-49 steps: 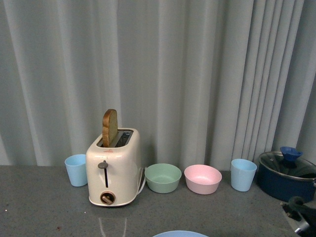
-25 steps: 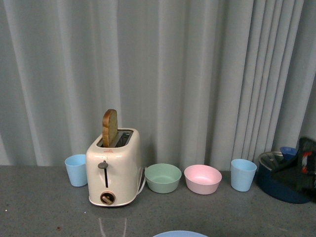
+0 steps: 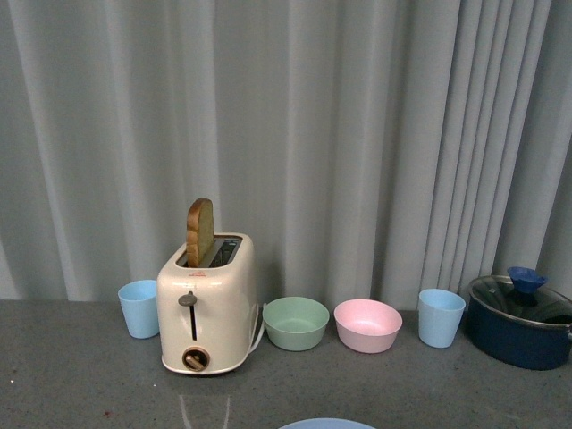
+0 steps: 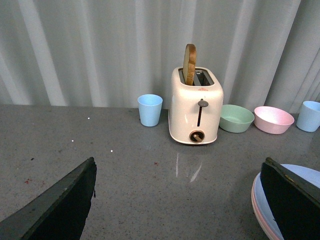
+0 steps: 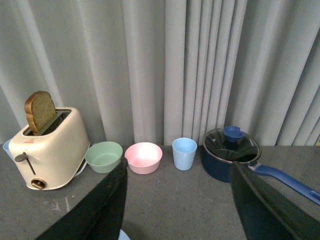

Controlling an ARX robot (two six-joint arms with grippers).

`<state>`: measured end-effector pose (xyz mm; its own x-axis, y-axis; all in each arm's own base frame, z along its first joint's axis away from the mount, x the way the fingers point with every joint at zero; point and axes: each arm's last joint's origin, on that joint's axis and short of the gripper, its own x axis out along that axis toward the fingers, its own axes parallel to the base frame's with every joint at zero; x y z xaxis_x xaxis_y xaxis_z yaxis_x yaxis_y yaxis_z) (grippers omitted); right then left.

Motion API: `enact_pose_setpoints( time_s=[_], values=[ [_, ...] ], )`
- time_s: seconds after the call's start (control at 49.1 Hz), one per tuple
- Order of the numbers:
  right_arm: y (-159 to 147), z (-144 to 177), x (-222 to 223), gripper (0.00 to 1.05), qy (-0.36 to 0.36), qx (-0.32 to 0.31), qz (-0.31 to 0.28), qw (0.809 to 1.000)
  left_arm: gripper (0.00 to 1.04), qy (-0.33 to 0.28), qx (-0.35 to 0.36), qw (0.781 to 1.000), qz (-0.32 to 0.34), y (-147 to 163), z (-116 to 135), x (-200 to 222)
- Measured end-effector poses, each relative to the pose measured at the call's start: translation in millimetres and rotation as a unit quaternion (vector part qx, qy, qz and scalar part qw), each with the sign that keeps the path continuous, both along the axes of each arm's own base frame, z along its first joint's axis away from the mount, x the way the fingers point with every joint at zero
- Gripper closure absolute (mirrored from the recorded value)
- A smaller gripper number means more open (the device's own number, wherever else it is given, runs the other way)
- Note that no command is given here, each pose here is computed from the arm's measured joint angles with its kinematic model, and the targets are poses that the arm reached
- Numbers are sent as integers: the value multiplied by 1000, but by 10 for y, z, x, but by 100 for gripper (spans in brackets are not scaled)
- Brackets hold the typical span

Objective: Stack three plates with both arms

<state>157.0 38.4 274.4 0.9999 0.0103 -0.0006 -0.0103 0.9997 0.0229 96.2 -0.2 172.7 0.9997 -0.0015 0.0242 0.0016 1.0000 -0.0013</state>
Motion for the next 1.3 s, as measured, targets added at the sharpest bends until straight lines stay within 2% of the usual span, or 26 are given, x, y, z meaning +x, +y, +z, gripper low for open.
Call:
enact_pose_setpoints(
  time_s=[0.183, 0.224, 0.326, 0.489, 0.55, 0.652, 1.303],
  values=[
    [-129, -294, -126, 75, 0, -7, -2, 1000, 7, 0, 0, 1000, 0, 0, 0, 0],
    [-161, -400, -153, 86, 6, -10, -1, 1000, 7, 0, 0, 1000, 0, 0, 0, 0],
    [-205, -521, -204, 102, 6, -12, 1, 1000, 7, 0, 0, 1000, 0, 0, 0, 0],
    [-266, -666, -275, 102, 4, -11, -4, 1000, 7, 0, 0, 1000, 0, 0, 0, 0],
    [-314, -718, -298, 102, 3, -11, 12, 1000, 7, 0, 0, 1000, 0, 0, 0, 0],
    [-378, -778, -334, 102, 1, -11, -5, 1000, 7, 0, 0, 1000, 0, 0, 0, 0],
    [-382, -1111, -570, 102, 13, -11, -4, 1000, 7, 0, 0, 1000, 0, 0, 0, 0]
  ],
)
